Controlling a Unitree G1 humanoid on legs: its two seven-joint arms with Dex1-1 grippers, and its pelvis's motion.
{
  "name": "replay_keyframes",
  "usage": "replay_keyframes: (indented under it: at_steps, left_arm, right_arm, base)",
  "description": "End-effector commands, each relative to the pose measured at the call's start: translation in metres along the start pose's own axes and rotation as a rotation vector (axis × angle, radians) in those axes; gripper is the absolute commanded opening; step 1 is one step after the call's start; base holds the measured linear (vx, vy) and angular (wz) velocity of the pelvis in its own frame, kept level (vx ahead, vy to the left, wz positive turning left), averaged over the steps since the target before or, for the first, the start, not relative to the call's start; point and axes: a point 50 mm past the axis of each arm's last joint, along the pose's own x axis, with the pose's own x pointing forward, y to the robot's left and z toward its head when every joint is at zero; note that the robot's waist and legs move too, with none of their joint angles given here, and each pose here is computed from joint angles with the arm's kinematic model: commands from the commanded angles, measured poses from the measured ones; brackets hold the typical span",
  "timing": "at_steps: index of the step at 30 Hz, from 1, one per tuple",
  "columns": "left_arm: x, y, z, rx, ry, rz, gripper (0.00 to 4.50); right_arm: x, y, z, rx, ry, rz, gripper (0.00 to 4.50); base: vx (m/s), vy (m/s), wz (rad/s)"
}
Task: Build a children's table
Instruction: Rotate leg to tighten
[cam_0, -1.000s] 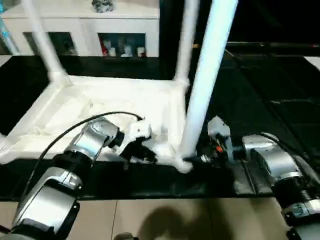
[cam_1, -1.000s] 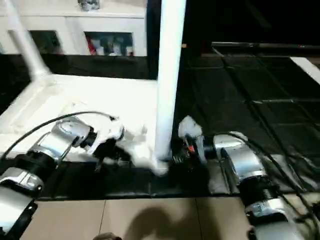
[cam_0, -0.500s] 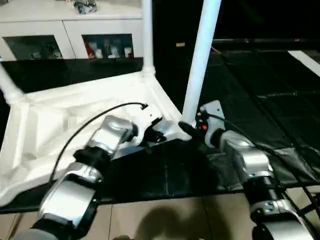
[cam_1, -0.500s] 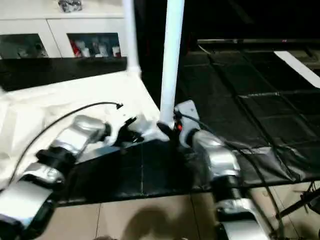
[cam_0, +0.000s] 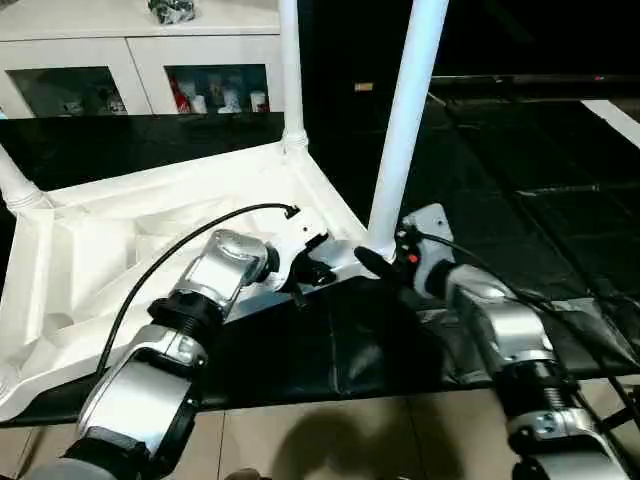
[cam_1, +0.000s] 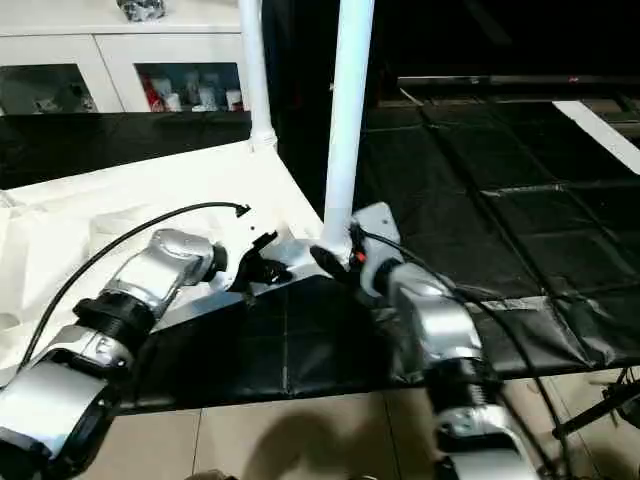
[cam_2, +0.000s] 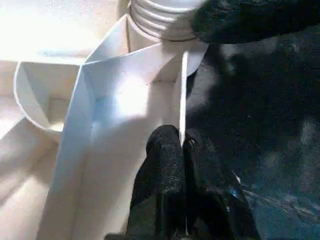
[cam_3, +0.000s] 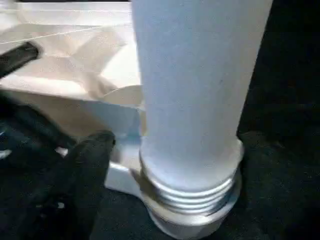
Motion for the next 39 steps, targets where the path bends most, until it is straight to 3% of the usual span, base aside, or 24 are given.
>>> replay_keyframes:
  at_steps: [1,8,15,21,31,39]
  left_arm:
    - [-0.002,-0.006,0.014,0.094,-0.068,-0.078,0.00]
    - [-0.018,-0.011,0.000,0.213,0.010,-0.279,0.00]
    - [-0.027,-0.016,-0.008,0.302,0.092,-0.417,0.00]
    - [-0.029,-0.019,-0.011,0.347,0.126,-0.470,0.00]
    - [-0.029,-0.021,-0.011,0.364,0.126,-0.487,0.00]
    - [-0.029,-0.022,-0.012,0.364,0.127,-0.493,0.00]
  right_arm:
    - [0.003,0.021,0.008,-0.061,-0.028,0.229,4.43]
    - [-0.027,0.000,0.010,-0.127,0.031,0.352,4.43]
    - [-0.042,-0.005,0.014,-0.173,0.109,0.511,4.43]
    - [-0.040,0.002,0.010,-0.286,0.173,0.596,4.43]
    - [-0.032,0.010,0.004,-0.316,0.200,0.650,4.43]
    - [-0.029,0.009,0.002,-0.283,0.204,0.639,4.27]
  base:
    - [0.000,0.000,0.00]
    - [0.000,0.000,0.00]
    - [0.000,0.000,0.00]
    - [0.000,0.000,0.00]
    - [0.000,0.000,0.00]
    - [0.000,0.000,0.00]
